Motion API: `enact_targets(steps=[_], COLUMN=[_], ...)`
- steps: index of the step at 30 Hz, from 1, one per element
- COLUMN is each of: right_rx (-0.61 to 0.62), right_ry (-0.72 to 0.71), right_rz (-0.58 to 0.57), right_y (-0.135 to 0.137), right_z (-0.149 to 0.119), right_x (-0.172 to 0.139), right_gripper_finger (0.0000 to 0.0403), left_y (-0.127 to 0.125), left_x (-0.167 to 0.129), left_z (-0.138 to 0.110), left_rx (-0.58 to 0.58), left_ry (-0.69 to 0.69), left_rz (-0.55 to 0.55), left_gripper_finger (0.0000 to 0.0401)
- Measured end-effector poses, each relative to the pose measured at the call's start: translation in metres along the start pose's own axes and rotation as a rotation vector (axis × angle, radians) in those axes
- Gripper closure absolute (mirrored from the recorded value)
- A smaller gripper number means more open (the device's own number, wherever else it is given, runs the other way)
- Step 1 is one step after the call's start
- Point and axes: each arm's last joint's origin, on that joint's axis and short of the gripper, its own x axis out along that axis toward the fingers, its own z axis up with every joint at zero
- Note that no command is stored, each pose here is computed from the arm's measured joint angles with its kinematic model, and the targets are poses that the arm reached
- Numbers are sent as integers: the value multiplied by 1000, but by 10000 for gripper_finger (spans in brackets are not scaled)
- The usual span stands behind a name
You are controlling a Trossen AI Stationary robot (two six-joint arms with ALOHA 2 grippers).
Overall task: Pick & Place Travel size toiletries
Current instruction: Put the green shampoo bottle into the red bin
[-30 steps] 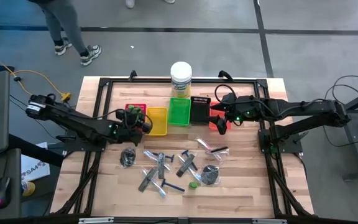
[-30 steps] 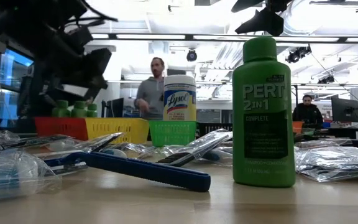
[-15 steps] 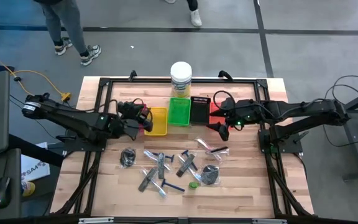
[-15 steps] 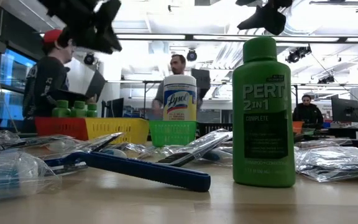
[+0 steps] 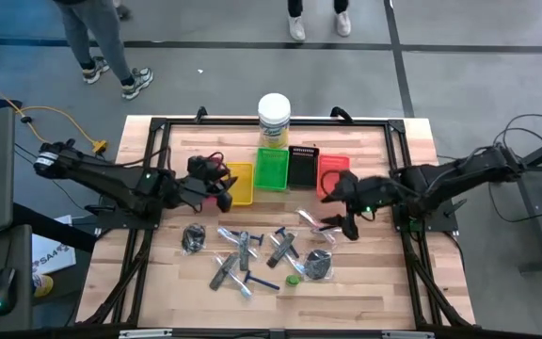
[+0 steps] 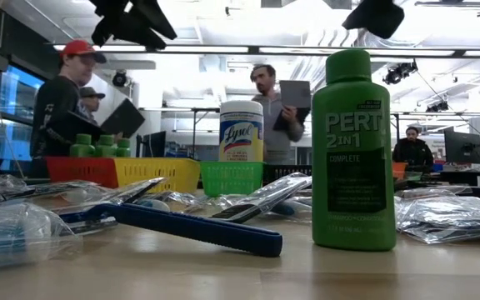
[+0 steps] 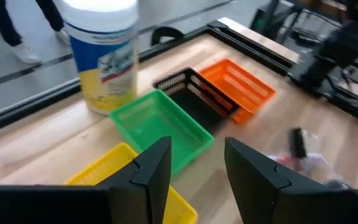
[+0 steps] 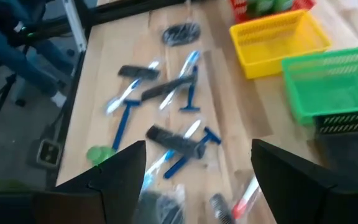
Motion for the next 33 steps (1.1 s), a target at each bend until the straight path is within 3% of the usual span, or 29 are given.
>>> enact_targets(steps=[8,18,24,29,33], right_rx=[24,35,56,-29,-29], right_ry=[34,202,211,267,285], right_rz=[4,28,39,71,77], right_y=[38,82,95,100,102], right_z=[-21,-63,-81,-100,-112], right_x=[10,69,103,130,148], right_gripper_finger=[125,125,125,125,125], left_y=[-9,-11,-12,-12,-12], left_x=[-9,-10,-10,-10,-10], left_z=[-6,-9,-9,-10,-12], left_rx=[19,45,60,64,75], left_ry=[13,89,107,124,148], left_rz=[-59,-145,-168,-187,-195], left_gripper_finger=[258,258,258,258,258])
